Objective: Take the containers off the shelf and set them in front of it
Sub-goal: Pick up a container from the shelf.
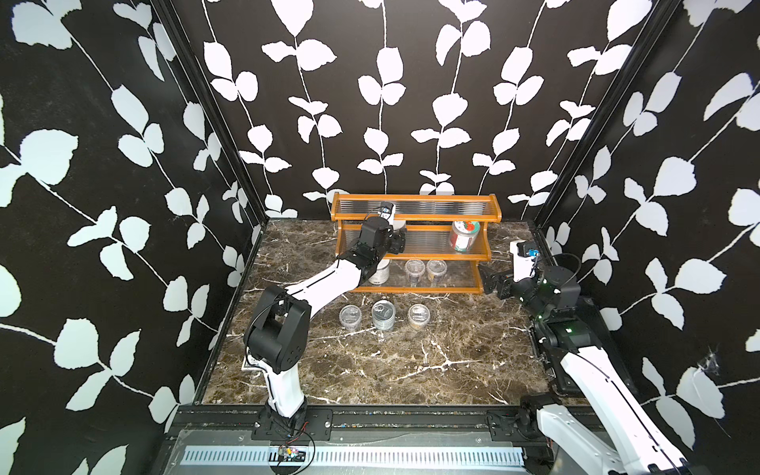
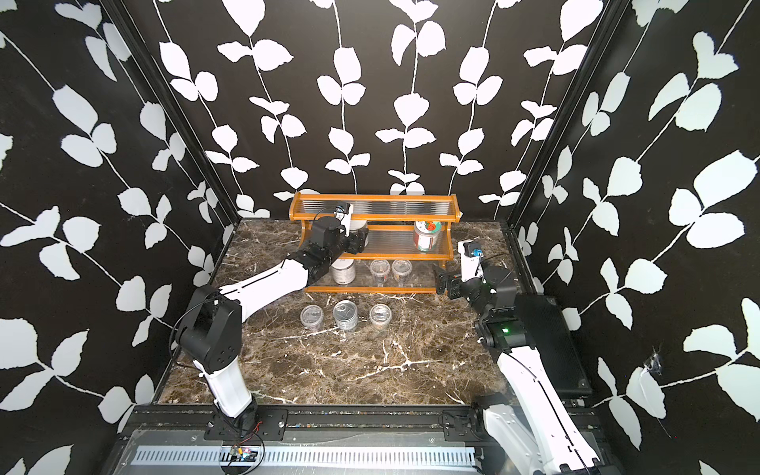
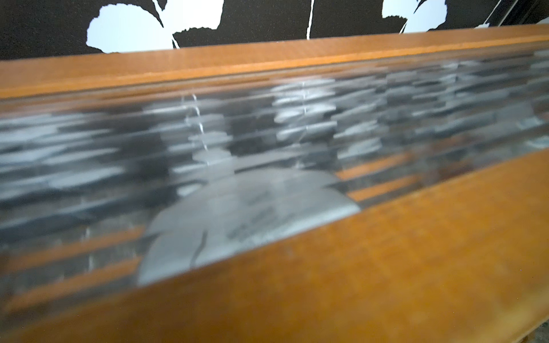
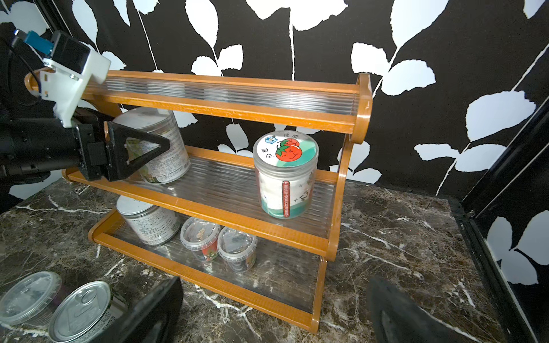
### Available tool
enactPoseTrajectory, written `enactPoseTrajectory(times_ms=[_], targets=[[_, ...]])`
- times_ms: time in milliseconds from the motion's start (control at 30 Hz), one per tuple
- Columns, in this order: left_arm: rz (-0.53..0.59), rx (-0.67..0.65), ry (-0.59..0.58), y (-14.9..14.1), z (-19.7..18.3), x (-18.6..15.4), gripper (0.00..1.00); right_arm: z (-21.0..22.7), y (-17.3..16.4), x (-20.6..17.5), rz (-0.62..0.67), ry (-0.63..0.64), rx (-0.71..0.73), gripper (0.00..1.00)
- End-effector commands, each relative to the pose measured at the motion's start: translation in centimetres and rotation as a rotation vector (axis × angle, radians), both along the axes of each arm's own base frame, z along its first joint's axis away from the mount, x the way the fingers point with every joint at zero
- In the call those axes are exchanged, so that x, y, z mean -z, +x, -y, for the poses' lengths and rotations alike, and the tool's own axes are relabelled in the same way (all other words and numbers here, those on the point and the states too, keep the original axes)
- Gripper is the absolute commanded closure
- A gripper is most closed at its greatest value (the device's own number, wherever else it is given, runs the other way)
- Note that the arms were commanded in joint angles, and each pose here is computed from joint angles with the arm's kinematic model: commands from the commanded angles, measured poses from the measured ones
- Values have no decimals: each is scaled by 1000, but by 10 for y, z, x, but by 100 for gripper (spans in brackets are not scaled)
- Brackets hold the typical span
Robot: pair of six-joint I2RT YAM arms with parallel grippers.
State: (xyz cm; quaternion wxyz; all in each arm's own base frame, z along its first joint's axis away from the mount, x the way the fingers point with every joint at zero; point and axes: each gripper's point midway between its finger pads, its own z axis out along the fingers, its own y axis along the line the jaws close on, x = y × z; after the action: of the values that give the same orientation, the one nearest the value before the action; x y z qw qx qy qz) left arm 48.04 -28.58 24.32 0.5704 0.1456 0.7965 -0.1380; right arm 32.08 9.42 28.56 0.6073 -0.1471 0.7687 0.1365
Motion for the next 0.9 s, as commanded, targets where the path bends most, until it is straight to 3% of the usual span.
enactPoseTrajectory(times_ms=[0, 500, 867], targets=[[42, 22, -47, -8, -4, -26, 31, -1, 2, -12, 46, 22, -6, 0], [-18, 91, -9, -73, -4, -20, 32, 1, 5, -13, 47, 10, -1, 0], [-41, 238, -14, -164, 62, -30, 32, 19, 2, -6, 4, -23, 69, 0]])
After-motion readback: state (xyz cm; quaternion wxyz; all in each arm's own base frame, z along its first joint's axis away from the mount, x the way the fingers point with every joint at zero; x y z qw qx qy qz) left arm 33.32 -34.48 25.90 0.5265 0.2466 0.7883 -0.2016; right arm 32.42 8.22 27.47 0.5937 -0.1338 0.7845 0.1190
